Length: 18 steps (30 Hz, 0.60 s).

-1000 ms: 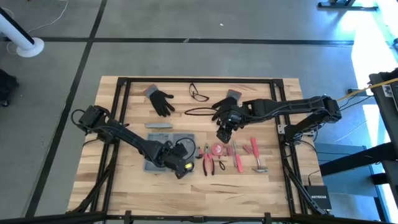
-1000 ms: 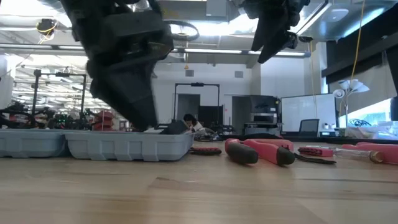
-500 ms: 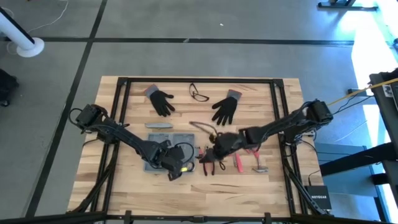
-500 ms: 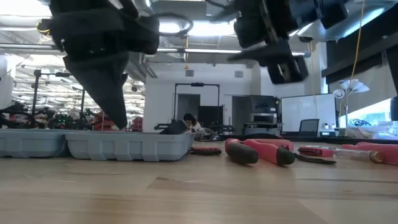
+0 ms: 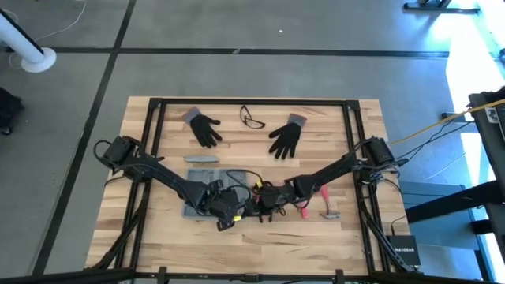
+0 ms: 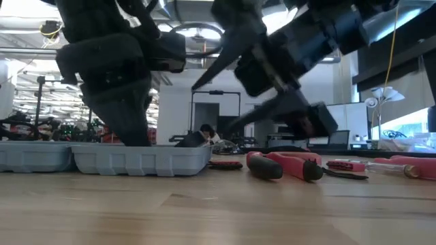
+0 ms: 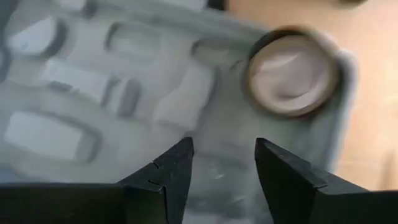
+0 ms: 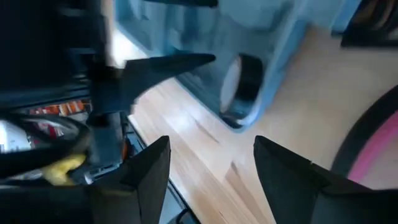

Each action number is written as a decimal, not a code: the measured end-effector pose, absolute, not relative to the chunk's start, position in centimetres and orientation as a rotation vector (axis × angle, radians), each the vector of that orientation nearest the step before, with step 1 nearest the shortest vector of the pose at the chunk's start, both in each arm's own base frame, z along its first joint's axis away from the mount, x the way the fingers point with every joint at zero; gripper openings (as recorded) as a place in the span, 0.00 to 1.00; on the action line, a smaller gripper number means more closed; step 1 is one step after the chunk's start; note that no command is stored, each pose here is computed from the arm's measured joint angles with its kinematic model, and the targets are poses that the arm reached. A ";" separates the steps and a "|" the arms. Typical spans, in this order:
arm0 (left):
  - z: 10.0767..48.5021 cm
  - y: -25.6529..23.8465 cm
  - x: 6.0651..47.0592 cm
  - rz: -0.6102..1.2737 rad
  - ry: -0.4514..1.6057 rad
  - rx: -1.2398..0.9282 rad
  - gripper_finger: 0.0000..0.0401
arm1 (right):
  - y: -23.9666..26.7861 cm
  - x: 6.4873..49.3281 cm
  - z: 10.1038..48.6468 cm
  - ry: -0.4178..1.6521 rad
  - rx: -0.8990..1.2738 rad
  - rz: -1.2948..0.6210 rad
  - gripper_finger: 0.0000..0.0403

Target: Prefit tool cases

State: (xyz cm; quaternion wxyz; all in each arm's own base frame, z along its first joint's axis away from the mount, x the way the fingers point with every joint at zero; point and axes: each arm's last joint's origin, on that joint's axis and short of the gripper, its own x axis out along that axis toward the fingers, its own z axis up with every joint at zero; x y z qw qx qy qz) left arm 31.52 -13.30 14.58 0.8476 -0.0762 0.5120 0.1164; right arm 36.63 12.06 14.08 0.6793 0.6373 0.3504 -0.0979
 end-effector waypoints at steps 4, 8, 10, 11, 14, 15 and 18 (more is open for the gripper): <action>14.7 -13.4 31.9 0.233 1.045 -0.176 0.36 | 11.9 37.1 13.8 0.743 1.421 -0.265 0.55; 14.8 -13.1 32.1 0.259 1.019 -0.164 0.32 | 11.5 37.1 13.7 0.707 1.403 -0.317 0.55; 14.4 -13.0 32.3 0.269 1.011 -0.165 0.29 | 11.4 37.2 13.7 0.702 1.406 -0.316 0.55; 14.3 -13.1 32.4 0.264 0.999 -0.171 0.28 | 11.4 37.2 13.7 0.704 1.405 -0.319 0.55; 13.6 -13.2 32.5 0.255 0.986 -0.182 0.25 | 11.4 37.1 13.6 0.711 1.399 -0.326 0.55; 13.6 -13.2 32.6 0.252 0.984 -0.186 0.24 | 11.4 37.1 13.6 0.711 1.400 -0.325 0.55; 13.8 -13.3 32.8 0.249 0.954 -0.195 0.21 | 11.4 37.0 13.5 0.716 1.392 -0.342 0.55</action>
